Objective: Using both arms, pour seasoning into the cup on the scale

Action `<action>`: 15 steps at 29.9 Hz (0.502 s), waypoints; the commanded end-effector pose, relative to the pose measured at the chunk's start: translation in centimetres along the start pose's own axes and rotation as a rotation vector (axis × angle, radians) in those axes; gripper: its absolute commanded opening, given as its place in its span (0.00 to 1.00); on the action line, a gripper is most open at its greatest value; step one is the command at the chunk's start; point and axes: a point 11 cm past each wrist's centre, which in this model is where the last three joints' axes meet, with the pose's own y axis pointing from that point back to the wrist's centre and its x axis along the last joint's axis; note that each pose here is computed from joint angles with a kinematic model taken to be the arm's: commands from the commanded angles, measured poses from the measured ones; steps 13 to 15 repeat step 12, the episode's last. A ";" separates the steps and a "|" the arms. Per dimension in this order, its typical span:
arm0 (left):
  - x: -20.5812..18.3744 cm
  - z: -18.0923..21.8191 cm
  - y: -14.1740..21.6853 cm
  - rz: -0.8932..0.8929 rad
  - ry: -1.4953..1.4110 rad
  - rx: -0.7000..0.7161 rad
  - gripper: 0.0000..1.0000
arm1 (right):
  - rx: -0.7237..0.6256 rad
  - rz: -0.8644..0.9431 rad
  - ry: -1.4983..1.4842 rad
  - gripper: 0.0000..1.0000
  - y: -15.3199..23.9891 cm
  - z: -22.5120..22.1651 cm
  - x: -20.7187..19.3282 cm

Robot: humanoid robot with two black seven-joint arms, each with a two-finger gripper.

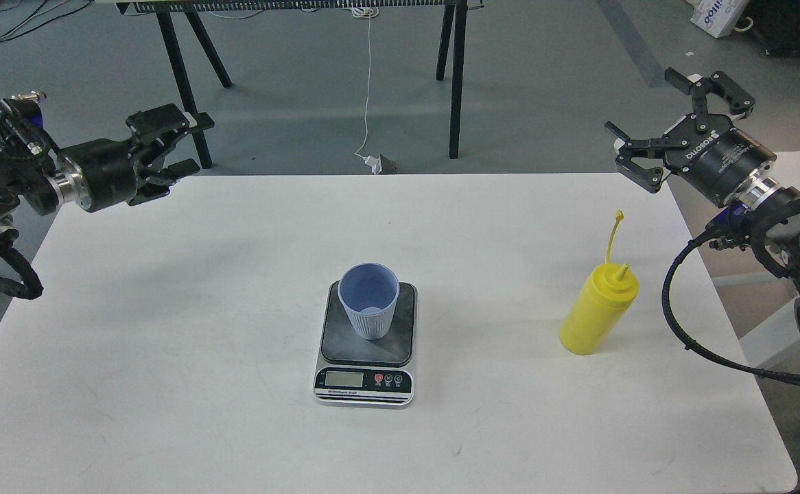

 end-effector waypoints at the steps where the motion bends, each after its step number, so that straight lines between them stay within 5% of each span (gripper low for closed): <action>1: 0.9 0.3 0.3 0.045 0.037 -0.025 1.00 | -0.002 -0.003 -0.023 0.99 -0.5 0.8 0.2; 15: 3.9 -0.4 1.8 0.174 0.095 -0.038 1.00 | 0.003 0.004 -0.045 0.99 -0.6 1.3 0.8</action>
